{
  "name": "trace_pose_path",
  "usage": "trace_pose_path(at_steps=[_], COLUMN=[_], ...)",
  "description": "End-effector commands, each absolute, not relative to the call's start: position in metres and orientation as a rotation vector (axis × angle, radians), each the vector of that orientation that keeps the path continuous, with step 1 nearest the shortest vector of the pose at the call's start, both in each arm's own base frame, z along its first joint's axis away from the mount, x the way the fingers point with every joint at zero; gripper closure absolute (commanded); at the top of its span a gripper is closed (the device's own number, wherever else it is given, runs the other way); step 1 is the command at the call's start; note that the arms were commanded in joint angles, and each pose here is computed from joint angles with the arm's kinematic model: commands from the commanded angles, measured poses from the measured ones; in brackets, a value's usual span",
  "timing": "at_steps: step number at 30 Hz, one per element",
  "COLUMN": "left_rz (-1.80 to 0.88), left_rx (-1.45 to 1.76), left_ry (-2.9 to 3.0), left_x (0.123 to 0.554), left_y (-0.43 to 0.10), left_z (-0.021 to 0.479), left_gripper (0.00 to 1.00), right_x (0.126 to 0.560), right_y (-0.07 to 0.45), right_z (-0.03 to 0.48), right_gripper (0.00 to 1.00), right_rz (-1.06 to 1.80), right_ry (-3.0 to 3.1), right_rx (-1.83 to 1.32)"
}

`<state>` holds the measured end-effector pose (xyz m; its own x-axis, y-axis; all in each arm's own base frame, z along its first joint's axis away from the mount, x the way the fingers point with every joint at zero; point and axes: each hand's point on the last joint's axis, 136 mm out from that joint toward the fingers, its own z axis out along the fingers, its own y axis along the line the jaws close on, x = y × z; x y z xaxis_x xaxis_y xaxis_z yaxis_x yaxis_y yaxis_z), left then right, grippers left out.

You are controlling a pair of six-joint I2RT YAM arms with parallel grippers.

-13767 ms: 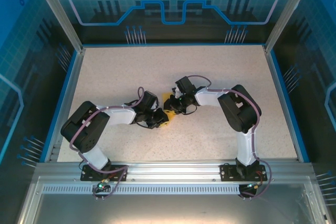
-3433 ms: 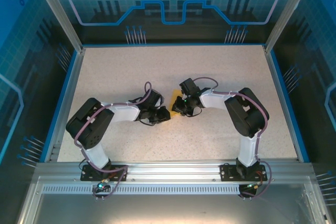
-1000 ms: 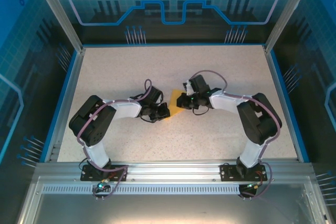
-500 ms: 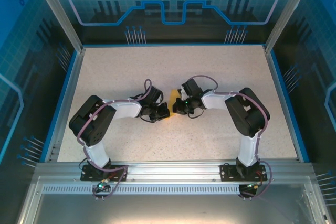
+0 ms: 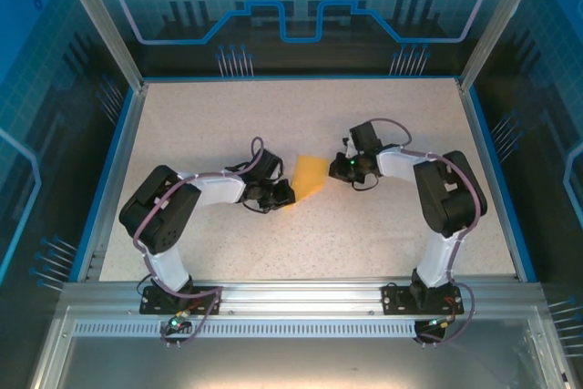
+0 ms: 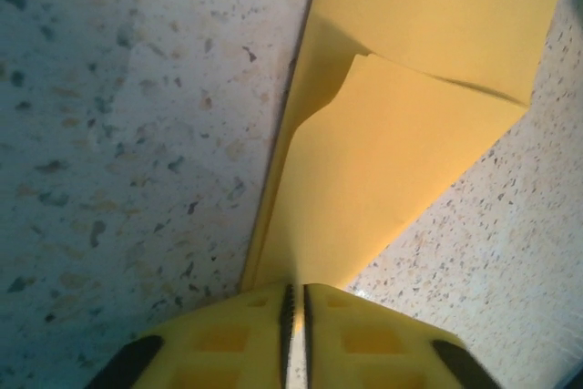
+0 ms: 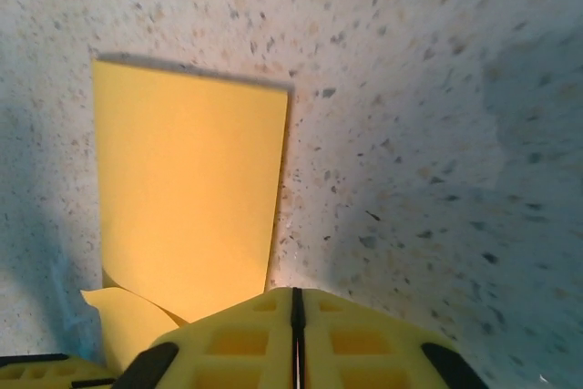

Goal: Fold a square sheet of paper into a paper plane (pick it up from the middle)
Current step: Third fold the triangle at the center of the table.

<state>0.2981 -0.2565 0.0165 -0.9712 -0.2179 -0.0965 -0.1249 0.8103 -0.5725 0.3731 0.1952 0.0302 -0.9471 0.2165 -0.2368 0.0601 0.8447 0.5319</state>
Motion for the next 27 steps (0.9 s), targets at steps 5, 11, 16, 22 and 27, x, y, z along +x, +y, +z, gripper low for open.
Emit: trace_pose_path(at_steps=[5,11,16,22,27], left_rz=[-0.905,-0.738,-0.556,-0.461,-0.474], left_rx=[-0.056,0.17,0.359,0.322,0.265], left_ry=[2.702,2.637,2.634,2.647,2.656], left_x=[0.307,0.316,0.319,0.336,0.351], left_y=[-0.267,-0.272,-0.281,-0.281,-0.291], left_z=[0.082,0.089,0.08,0.063,0.055], left_gripper=[0.6,0.5,0.48,0.49,0.53], right_x=[0.368,0.361,0.358,0.349,0.346], right_y=[0.179,0.17,0.166,0.173,0.185], right_z=[0.082,0.089,0.086,0.074,0.067], right_gripper=[0.63,0.28,0.11,0.07,0.07], right_rz=[0.698,0.696,0.759,0.828,0.903], right_ry=[2.623,2.584,2.568,2.595,2.621], right_rx=[0.169,0.236,0.315,0.328,0.324])
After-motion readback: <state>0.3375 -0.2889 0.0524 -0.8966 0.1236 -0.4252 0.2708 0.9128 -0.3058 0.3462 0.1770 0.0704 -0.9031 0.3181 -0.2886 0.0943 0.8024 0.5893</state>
